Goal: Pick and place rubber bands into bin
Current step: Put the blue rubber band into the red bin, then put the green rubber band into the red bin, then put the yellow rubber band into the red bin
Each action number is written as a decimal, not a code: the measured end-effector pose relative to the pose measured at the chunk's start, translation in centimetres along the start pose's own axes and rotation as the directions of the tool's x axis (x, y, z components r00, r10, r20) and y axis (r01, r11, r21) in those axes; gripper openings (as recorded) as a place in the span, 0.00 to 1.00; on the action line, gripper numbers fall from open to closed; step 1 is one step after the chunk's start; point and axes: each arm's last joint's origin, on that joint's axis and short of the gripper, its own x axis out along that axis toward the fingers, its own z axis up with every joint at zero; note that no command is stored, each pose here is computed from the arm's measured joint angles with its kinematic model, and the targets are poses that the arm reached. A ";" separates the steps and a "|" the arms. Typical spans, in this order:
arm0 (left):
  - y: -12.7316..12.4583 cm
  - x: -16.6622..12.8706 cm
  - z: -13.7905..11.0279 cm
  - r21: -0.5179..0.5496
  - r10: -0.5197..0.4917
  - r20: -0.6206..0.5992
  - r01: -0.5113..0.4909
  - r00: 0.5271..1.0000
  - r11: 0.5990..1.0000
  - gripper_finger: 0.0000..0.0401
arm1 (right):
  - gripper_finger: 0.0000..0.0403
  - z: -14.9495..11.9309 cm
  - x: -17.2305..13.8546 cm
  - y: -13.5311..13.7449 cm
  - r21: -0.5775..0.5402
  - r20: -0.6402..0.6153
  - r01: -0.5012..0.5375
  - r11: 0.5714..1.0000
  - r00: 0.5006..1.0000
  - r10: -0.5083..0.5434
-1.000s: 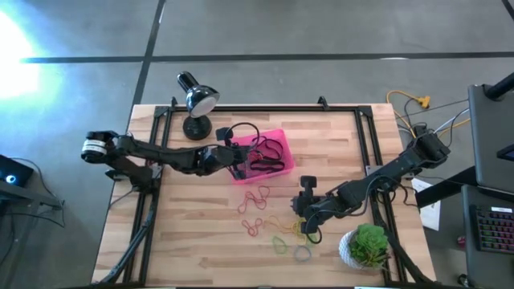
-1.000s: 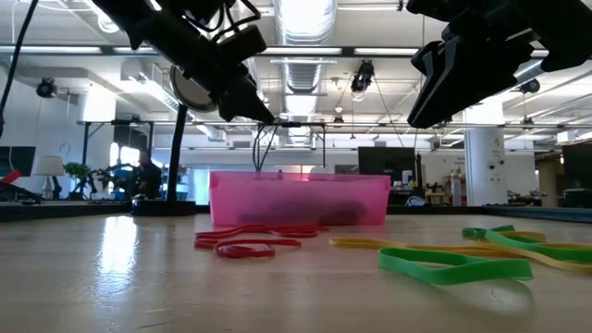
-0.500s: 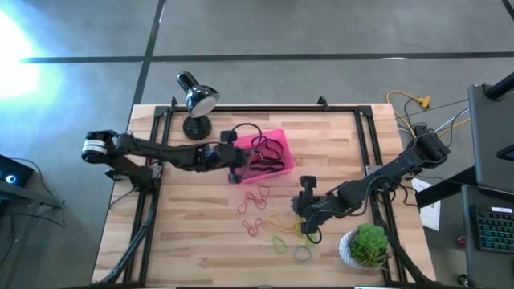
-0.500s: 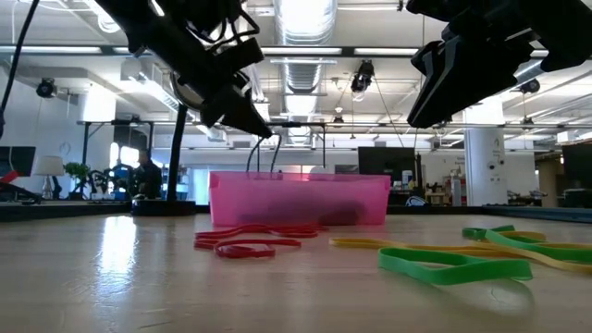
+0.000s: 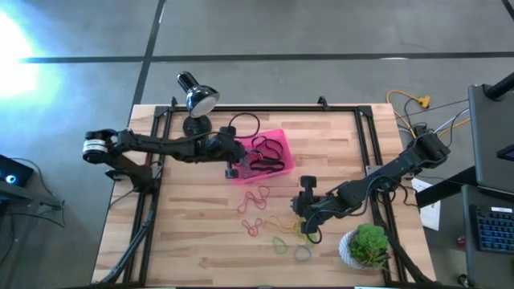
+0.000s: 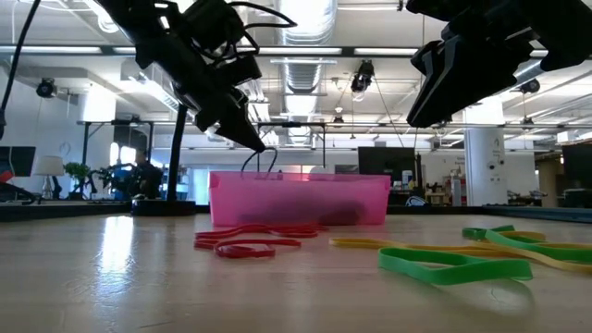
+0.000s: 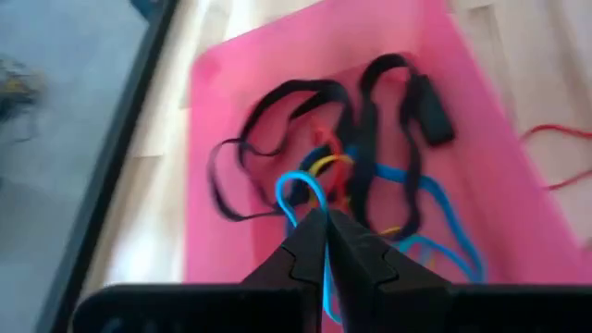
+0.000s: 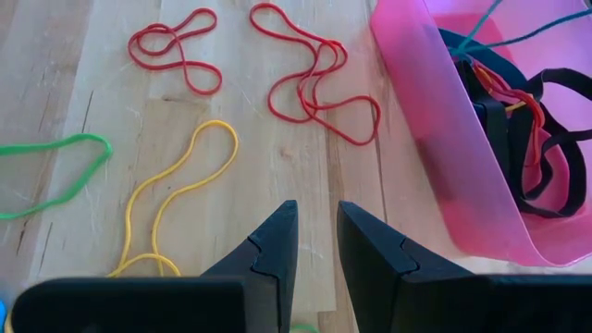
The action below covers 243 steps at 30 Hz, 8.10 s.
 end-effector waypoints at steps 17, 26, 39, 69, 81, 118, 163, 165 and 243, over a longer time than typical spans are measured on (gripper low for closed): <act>-0.1 0.0 0.3 0.046 -0.030 0.036 0.029 0.999 0.999 0.00 | 0.17 0.0 0.0 0.0 0.000 0.000 0.000 1.000 1.000 0.000; -0.3 0.0 -0.2 0.053 -0.065 0.000 0.065 0.998 0.996 0.00 | 0.17 0.0 0.0 0.0 0.003 -0.001 0.000 1.000 1.000 0.000; -0.2 0.0 0.0 0.078 -0.041 0.013 0.039 0.999 0.996 0.00 | 0.17 0.0 0.0 0.0 0.004 0.001 0.000 1.000 1.000 0.000; -0.4 0.3 -0.2 0.026 -0.020 0.024 0.020 0.999 0.999 0.22 | 0.17 -0.1 0.1 0.0 0.002 -0.002 0.001 1.000 1.000 -0.001; -1.0 0.0 -0.2 -0.075 -0.164 0.037 0.166 0.986 0.983 0.30 | 0.17 -0.1 0.1 0.0 0.040 -0.003 -0.005 0.999 1.000 0.005; -5.1 -2.9 1.3 -0.090 -0.309 0.124 0.321 0.943 0.943 0.30 | 0.17 -3.4 2.8 1.5 0.098 -0.313 -0.220 0.970 0.919 0.240; -5.1 -2.8 1.1 -0.141 -0.311 0.123 0.326 0.943 0.935 0.30 | 0.02 -2.4 2.7 0.4 0.039 -0.368 -0.195 0.980 0.909 0.195; -5.1 -2.8 1.0 -0.141 -0.311 0.121 0.326 0.943 0.935 0.30 | 0.02 -1.5 2.0 0.2 0.007 -0.342 -0.181 0.983 0.924 0.172; -10.3 -4.2 -0.2 -0.054 -0.549 0.143 0.561 0.823 0.826 0.30 | 0.18 3.8 0.9 1.9 -0.037 -0.104 -0.429 0.903 0.900 0.423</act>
